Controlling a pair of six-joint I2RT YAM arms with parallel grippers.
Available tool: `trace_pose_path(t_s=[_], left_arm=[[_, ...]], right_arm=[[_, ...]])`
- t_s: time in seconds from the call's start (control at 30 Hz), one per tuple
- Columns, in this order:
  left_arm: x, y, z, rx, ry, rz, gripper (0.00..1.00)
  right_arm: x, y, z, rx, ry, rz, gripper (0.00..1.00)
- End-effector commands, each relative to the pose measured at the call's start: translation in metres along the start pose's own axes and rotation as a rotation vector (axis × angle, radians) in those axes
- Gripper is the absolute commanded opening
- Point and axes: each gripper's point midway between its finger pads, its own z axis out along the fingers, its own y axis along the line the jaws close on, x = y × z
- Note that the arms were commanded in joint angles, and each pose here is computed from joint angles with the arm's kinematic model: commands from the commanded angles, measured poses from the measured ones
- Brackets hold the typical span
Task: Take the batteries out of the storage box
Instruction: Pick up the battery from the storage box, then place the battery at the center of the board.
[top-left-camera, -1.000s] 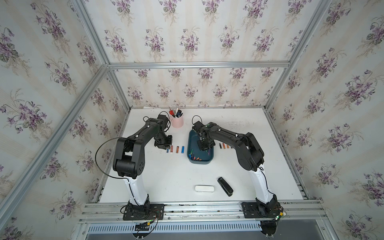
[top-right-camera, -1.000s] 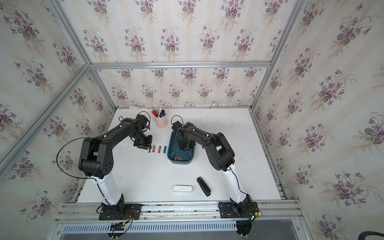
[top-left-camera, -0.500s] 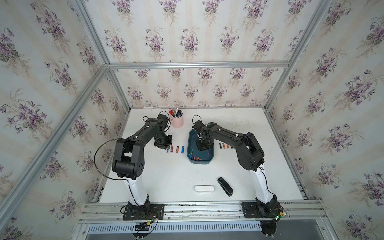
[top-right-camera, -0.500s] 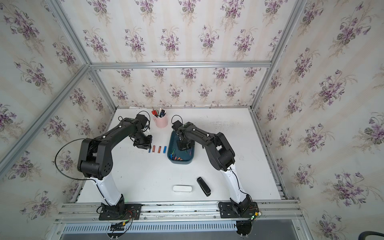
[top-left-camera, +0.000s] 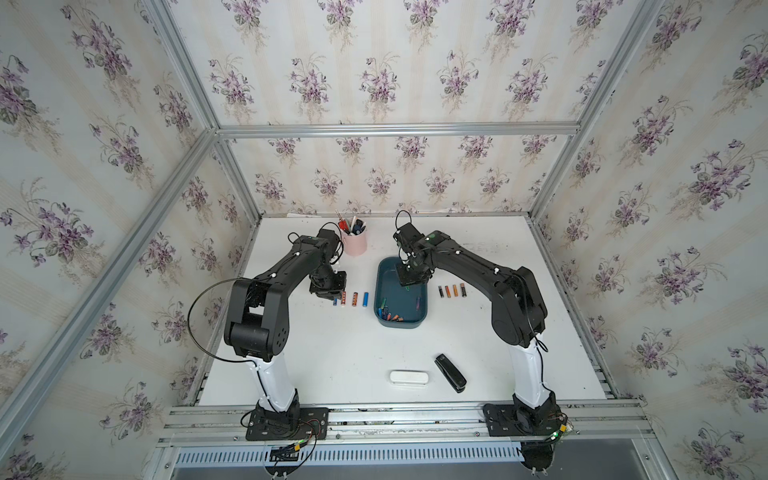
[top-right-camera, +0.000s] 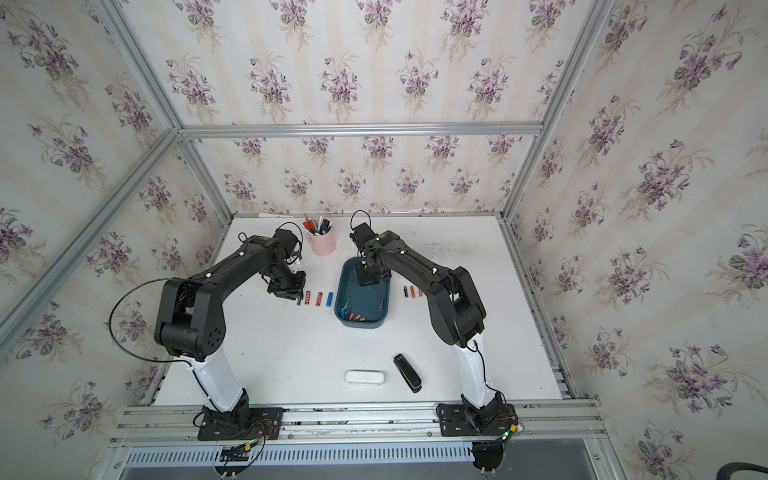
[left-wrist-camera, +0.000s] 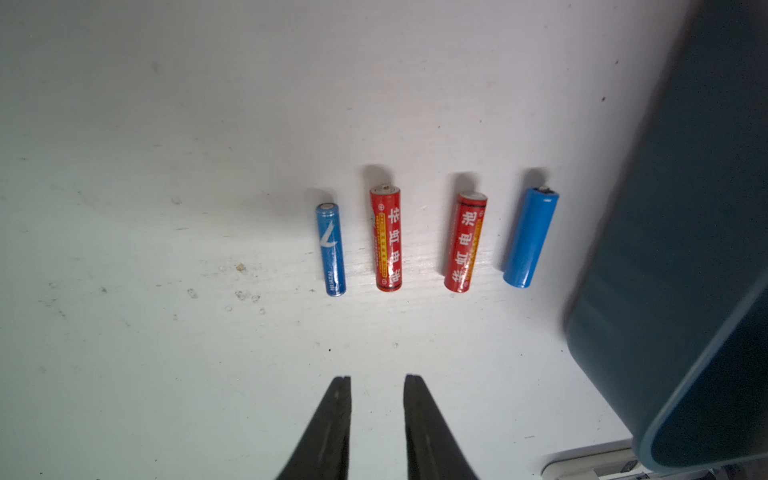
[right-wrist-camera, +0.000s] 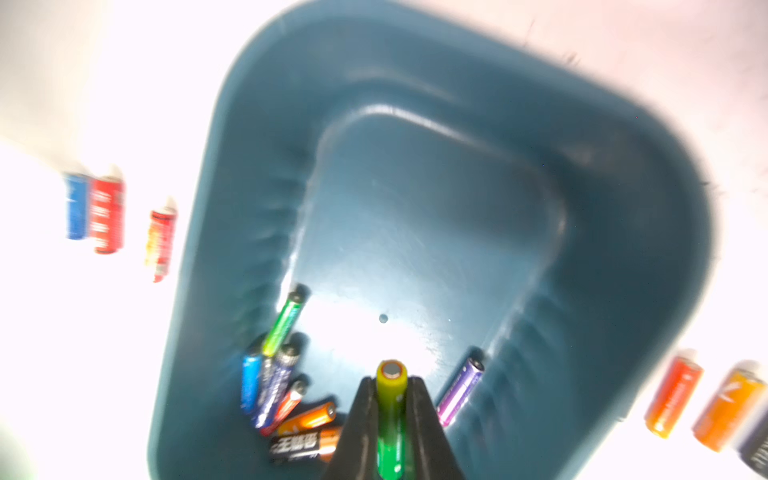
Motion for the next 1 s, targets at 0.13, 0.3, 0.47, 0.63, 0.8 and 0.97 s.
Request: trace_pose_path(t_s=[0.13,0.3,0.47,0.63,0.8,0.97], left_arm=[[0.003,0.002,-0.003,-0.019,0.008,-0.010,0.28],[0.002,0.001,-0.002,-0.020,0.010,-0.007,0.28],[0.002,0.000,0.002,-0.019,0.017,-0.004,0.28],[0.002,0.000,0.007,-0.017,0.026,-0.003,0.28],[0.002,0.000,0.009,-0.019,0.034,0.000,0.28],[0.002,0.000,0.010,-0.020,0.037,0.002,0.28]], right_arm=[[-0.014,-0.035,-0.040,0.007,-0.061,0.027,0.13],[-0.012,-0.100,-0.058,0.069,-0.084,0.117,0.13],[0.009,-0.167,-0.057,0.150,-0.063,0.209,0.13],[0.035,-0.208,-0.038,0.194,-0.016,0.271,0.13],[0.050,-0.222,-0.016,0.224,0.035,0.288,0.14],[0.056,-0.228,0.002,0.233,0.061,0.295,0.14]])
